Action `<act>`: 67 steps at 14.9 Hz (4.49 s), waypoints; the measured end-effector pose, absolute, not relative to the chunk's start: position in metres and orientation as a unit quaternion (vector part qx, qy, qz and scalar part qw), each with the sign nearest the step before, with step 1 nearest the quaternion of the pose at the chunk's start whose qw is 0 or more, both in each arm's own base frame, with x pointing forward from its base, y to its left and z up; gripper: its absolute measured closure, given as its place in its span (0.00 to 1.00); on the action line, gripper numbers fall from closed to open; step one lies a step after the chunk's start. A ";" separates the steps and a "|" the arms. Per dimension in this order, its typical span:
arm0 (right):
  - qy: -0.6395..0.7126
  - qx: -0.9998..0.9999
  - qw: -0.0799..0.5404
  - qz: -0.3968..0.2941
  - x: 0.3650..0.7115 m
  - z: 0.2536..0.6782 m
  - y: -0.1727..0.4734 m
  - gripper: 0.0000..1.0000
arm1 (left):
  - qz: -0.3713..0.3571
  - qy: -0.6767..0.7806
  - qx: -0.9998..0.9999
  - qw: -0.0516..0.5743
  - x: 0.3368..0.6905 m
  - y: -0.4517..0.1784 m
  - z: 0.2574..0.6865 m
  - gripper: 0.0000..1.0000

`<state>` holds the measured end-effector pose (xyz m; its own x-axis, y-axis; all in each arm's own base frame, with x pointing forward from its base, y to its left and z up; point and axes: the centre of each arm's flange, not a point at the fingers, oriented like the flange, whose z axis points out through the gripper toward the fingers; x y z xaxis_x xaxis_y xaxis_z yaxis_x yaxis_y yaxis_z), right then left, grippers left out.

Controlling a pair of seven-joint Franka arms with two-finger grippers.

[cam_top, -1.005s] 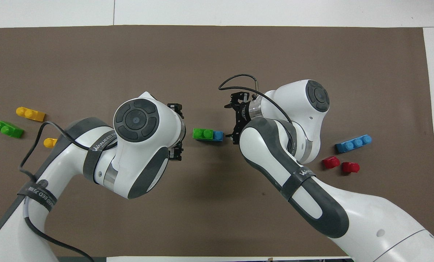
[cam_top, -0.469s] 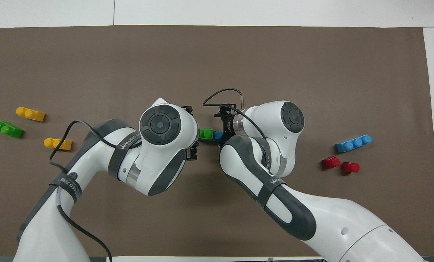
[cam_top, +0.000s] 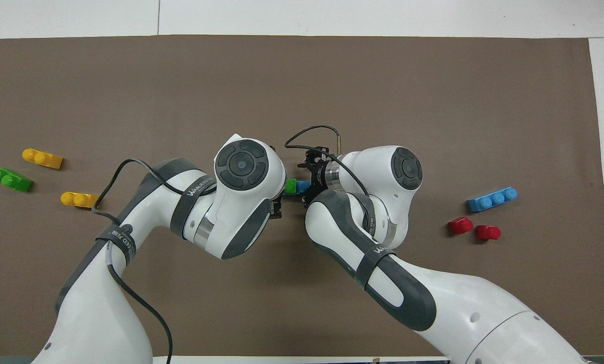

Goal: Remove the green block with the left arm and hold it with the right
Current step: 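Grasp the green brick with the left gripper while the right gripper grasps blue, then pull the green brick away with the left gripper while the right gripper pulls blue, then lower the green brick with the left gripper while the right gripper lowers blue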

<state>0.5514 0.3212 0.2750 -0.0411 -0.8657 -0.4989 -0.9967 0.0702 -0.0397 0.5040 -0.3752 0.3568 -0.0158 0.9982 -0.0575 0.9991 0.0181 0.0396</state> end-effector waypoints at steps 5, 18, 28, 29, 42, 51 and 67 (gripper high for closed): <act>0.705 -0.660 0.206 0.157 0.553 0.275 0.319 0.66 | -0.005 0.713 0.700 0.038 0.504 -0.377 0.356 0.00; 0.705 -0.660 0.209 0.154 0.551 0.275 0.321 0.66 | 0.017 0.720 0.691 0.063 0.507 -0.383 0.360 0.64; 0.706 -0.657 0.223 0.141 0.555 0.281 0.323 0.66 | 0.023 0.734 0.675 0.072 0.519 -0.352 0.408 0.64; 0.708 -0.656 0.223 0.140 0.557 0.280 0.321 0.66 | 0.024 0.734 0.675 0.068 0.522 -0.342 0.417 0.64; 0.674 -0.692 0.195 0.171 0.633 0.353 -0.024 0.66 | 0.030 0.585 0.811 0.014 0.591 -0.106 0.443 0.64; 0.669 -0.699 0.184 0.174 0.607 0.308 -0.079 0.66 | 0.035 0.486 0.873 0.030 0.616 0.007 0.405 0.64; 0.659 -0.711 0.175 0.174 0.601 0.295 -0.050 0.05 | 0.058 0.477 0.876 0.032 0.655 0.040 0.323 0.64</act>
